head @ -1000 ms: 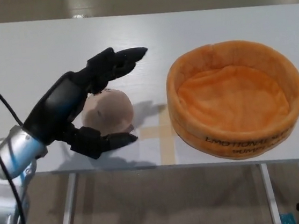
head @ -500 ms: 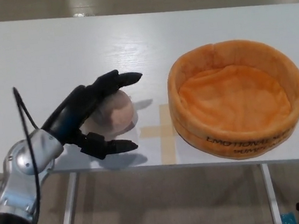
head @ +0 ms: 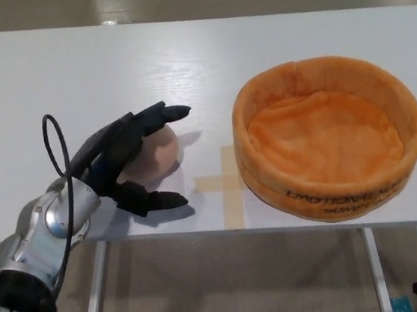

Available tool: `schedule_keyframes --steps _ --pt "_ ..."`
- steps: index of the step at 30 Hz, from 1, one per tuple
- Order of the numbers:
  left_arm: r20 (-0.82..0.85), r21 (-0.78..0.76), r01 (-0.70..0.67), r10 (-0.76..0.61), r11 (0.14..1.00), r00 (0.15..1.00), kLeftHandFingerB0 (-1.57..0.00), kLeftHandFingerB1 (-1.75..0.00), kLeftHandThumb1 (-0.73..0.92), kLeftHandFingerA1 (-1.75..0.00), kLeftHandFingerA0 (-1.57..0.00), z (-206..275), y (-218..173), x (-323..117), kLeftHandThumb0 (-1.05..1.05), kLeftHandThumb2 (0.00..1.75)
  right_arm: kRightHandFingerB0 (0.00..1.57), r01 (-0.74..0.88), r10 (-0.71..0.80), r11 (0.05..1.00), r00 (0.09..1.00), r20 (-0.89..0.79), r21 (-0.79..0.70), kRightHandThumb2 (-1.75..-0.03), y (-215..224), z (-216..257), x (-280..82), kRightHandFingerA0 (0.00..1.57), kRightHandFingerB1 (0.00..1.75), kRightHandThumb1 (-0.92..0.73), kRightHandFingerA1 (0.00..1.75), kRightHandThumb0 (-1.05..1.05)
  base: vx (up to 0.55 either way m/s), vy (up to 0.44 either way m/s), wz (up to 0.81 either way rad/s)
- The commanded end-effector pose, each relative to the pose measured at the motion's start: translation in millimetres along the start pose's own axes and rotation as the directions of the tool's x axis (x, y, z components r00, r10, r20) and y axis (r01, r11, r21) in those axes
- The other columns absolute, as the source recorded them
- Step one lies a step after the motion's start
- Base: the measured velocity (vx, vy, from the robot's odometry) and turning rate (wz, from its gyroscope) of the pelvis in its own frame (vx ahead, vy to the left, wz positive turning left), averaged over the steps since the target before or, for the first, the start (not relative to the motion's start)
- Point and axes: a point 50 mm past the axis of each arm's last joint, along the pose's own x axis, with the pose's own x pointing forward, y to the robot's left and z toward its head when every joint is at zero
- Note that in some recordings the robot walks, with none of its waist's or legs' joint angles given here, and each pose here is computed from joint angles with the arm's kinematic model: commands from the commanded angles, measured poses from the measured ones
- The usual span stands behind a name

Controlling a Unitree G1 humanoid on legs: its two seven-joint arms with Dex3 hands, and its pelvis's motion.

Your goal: Use the left hand to pick up the pink round toy on the left and place it inside the orange plate on the desk.

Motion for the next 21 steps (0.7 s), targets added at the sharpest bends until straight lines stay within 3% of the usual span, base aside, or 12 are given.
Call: schedule_keyframes --steps 1,2,4,5,9,10,12,16,17,18,20,21 --pt "-0.146 0.157 0.019 0.004 0.987 0.989 -0.07 -0.48 0.31 -0.52 -0.07 -28.9 -17.7 -13.3 -0.26 0.87 0.25 -0.005 0.004 1.000 1.000 -0.009 -0.027 -1.06 -1.5 -3.4 -1.0 0.35 0.97 -0.27 1.05 -0.20 0.00 0.000 0.00" --pt "-0.149 0.162 0.020 0.005 0.987 0.989 -0.21 -0.36 0.41 -0.37 -0.13 -29.4 -17.4 -13.2 -0.51 0.65 0.37 -0.002 0.002 1.000 1.000 -0.009 -0.028 -1.01 -1.3 -3.2 -1.0 0.48 0.74 -0.28 0.80 -0.12 0.00 0.000 0.00" --pt "-0.153 0.170 0.020 0.007 0.985 0.988 -0.21 -0.36 0.41 -0.37 -0.13 -30.1 -17.1 -12.9 -0.51 0.65 0.37 0.001 -0.001 1.000 1.000 -0.010 -0.029 -1.01 -1.0 -3.1 -0.9 0.48 0.74 -0.28 0.80 -0.12 0.00 0.000 0.00" --pt "-0.161 0.180 0.021 0.008 0.983 0.987 -0.23 -0.37 0.42 -0.37 -0.14 -31.4 -17.0 -13.3 -0.52 0.66 0.28 0.001 -0.001 0.999 1.000 -0.006 -0.032 -1.07 -1.3 -3.1 -1.1 0.38 1.01 -0.23 1.09 -0.15 0.00 0.000 0.00" --pt "-0.163 0.215 0.011 0.025 0.977 0.986 -0.24 -0.38 0.45 -0.39 -0.18 -33.1 -17.0 -14.1 -0.54 0.69 0.31 0.000 0.000 1.000 1.000 -0.014 -0.025 -1.06 -0.5 -3.0 -0.8 0.37 1.01 -0.24 1.06 -0.16 0.00 0.000 0.00" --pt "-0.163 0.220 0.006 0.031 0.975 0.986 -0.32 -0.31 0.56 -0.33 -0.30 -33.3 -17.3 -14.3 -0.45 0.57 0.33 0.001 -0.001 1.000 1.000 -0.013 -0.026 -1.08 -0.4 -2.9 -0.8 0.39 1.02 -0.23 1.06 -0.15 0.00 0.000 0.00" --pt "-0.162 0.225 0.000 0.037 0.974 0.986 -0.32 -0.31 0.56 -0.33 -0.30 -33.6 -17.7 -14.5 -0.45 0.57 0.33 0.002 -0.002 1.000 1.000 -0.012 -0.027 -1.08 -0.4 -2.8 -0.7 0.39 1.02 -0.23 1.06 -0.15 0.00 0.000 0.00" --pt "-0.171 0.239 -0.021 0.063 0.971 0.983 -0.42 -0.34 0.73 -0.38 -0.51 -34.3 -16.4 -13.7 -0.35 0.62 0.37 -0.001 0.000 1.000 1.000 -0.020 -0.028 -1.02 0.1 -2.6 -0.3 0.43 1.03 -0.26 1.10 -0.15 0.00 0.000 0.00" --pt "-0.169 0.228 -0.040 0.080 0.973 0.982 -0.64 -0.41 0.79 -0.48 -0.78 -34.1 -15.6 -13.8 -0.27 0.64 0.38 -0.002 0.002 1.000 1.000 -0.017 -0.027 -1.05 0.3 -2.4 -0.3 0.44 1.00 -0.24 1.08 -0.13 0.00 0.000 0.00" --pt "-0.168 0.200 -0.073 0.108 0.977 0.980 -0.85 -0.51 0.83 -1.12 -0.87 -34.0 -14.7 -14.1 -0.25 0.64 0.39 -0.006 0.006 0.999 1.000 -0.015 -0.035 -0.98 0.2 -2.3 -0.3 0.45 0.99 -0.30 1.07 -0.14 0.00 0.000 0.00" --pt "-0.171 0.181 -0.093 0.125 0.979 0.977 -0.85 -0.51 0.83 -1.12 -0.87 -34.1 -14.4 -14.2 -0.25 0.64 0.39 -0.009 0.009 0.999 1.000 -0.018 -0.042 -0.98 0.1 -2.4 -0.1 0.45 0.99 -0.30 1.07 -0.14 0.00 0.000 0.00" --pt "-0.173 0.176 -0.100 0.131 0.979 0.976 -0.87 -0.57 0.84 -1.17 -1.00 -34.3 -14.3 -14.3 -0.28 0.66 0.39 -0.010 0.009 0.999 1.000 -0.018 -0.041 -0.98 0.2 -2.3 -0.1 0.47 1.01 -0.30 1.10 -0.14 0.00 0.000 0.00"
